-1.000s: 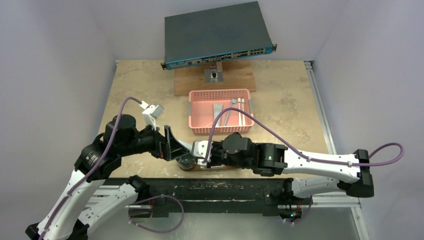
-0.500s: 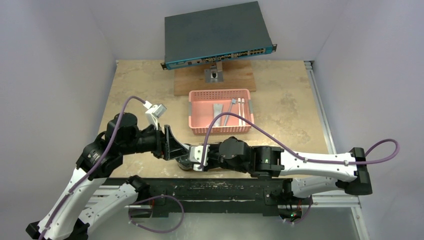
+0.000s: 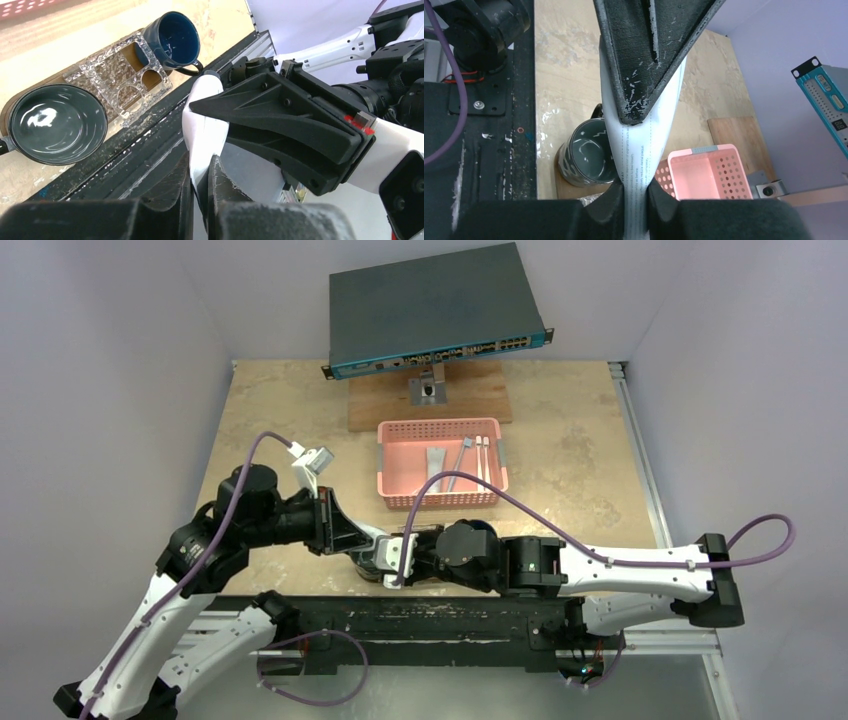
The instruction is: Prepare toiletry sets of a toothbrush and toothpaste on the tray
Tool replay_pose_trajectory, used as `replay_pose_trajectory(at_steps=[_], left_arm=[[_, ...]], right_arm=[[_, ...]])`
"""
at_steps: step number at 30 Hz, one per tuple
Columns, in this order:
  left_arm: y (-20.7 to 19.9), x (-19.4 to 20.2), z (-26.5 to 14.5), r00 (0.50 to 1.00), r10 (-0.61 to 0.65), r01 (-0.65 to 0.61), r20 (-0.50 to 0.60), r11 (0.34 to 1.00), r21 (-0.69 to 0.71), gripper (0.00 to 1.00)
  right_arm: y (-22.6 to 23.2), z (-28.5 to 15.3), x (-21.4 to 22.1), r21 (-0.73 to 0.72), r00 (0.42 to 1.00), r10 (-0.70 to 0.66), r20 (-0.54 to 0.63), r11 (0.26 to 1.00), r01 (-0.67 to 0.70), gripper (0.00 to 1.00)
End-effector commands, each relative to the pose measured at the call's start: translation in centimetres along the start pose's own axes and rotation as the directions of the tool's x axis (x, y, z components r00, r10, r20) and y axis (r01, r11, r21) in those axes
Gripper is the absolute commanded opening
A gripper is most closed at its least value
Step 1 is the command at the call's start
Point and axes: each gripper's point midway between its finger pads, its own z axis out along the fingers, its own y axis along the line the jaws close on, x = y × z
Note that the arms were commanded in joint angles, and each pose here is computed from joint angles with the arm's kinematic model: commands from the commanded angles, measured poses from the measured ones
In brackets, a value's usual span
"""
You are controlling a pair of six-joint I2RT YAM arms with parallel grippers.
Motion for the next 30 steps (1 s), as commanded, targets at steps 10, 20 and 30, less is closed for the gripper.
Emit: replay_pose_trajectory(at_steps=[10,20,30], left_arm=[[0.0,-1.0,0.0,0.997,0.053,-0.053,0.056,0.999,0.000,0.00],[0.6,-1.0,-0.5,0.988,0.146,-0.144,0.044,0.989,-0.037,0.00],[0.6,-1.3,-1.2,0.969,0.247,-0.247,-0.006,0.966,-0.077,0.00]], right_arm=[[-1.4,-1.9,-3.1,0.015,0.993,0.072,0.092,0.997,-0.074,0.59],[-2.3,-3.5,-3.5,0.037,0.980,0.165,0.113,0.985,-0.170,0.71],[-7.1,-3.9,-0.9,0.159,0.921,0.387,0.040,0.908,-0.388,0.72]])
